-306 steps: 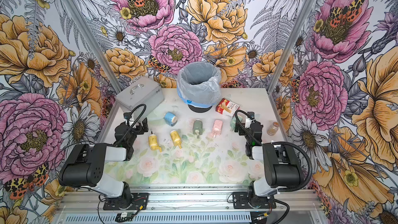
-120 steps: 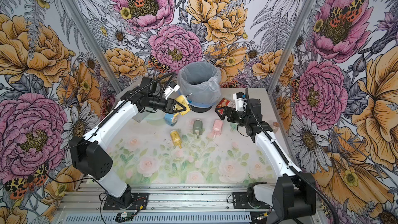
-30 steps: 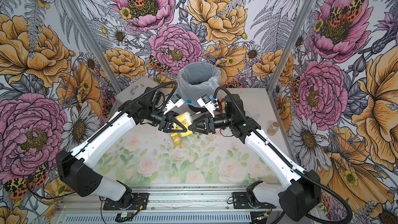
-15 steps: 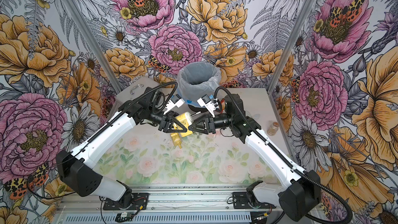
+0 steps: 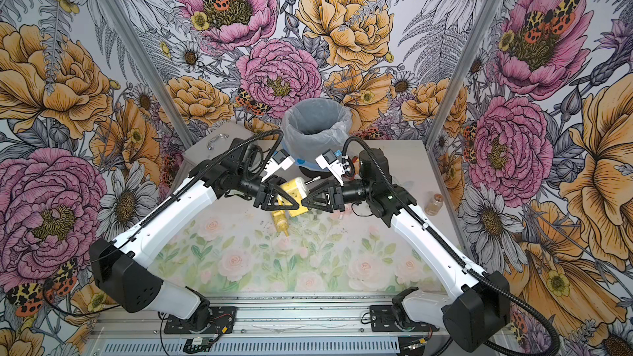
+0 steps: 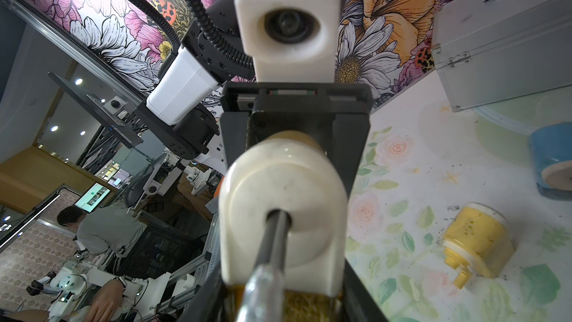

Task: Take out the pencil sharpener tray and clean the shavings
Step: Open the container of the pencil sharpener.

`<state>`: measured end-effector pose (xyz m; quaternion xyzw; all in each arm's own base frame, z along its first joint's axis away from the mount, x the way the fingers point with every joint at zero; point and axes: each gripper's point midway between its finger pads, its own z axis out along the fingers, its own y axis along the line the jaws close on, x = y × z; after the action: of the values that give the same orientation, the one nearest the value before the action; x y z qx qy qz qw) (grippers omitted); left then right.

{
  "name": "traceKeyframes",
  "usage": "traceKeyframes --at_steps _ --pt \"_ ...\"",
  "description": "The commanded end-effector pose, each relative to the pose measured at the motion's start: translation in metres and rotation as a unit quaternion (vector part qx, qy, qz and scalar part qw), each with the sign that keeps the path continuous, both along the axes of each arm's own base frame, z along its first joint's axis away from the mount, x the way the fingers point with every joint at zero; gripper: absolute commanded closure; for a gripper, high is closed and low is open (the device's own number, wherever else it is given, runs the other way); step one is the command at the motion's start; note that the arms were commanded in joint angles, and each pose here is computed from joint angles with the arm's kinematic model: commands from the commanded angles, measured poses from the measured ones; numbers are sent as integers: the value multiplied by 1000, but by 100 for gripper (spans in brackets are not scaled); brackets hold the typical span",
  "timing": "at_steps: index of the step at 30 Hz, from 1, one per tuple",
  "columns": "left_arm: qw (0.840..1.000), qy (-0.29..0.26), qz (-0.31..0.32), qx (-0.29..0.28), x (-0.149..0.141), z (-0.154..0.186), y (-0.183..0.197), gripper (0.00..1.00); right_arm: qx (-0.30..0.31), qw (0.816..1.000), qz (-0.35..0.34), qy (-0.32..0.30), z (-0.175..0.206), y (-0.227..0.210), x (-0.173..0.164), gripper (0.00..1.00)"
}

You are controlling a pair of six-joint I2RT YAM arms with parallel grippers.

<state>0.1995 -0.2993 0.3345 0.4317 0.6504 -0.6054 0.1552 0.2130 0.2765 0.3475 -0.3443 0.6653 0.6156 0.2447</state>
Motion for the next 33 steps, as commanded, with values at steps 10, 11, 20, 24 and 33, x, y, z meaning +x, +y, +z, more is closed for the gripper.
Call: traceKeyframes --at_steps 10,11,20,24,33 --pt "999 -16 15 -28 2 17 21 99 17 998 -46 -45 30 -23 13 70" --pt "999 -16 16 -28 3 18 21 98 17 998 -47 -45 31 -24 13 70" --pt "999 -17 32 -24 11 16 26 98 13 997 -60 -51 32 -27 18 70" --pt "999 -18 38 -22 14 15 28 98 6 996 -68 -53 31 -28 21 70" --pt "998 -22 48 -21 18 17 32 98 0 995 -81 -62 29 -33 23 70"
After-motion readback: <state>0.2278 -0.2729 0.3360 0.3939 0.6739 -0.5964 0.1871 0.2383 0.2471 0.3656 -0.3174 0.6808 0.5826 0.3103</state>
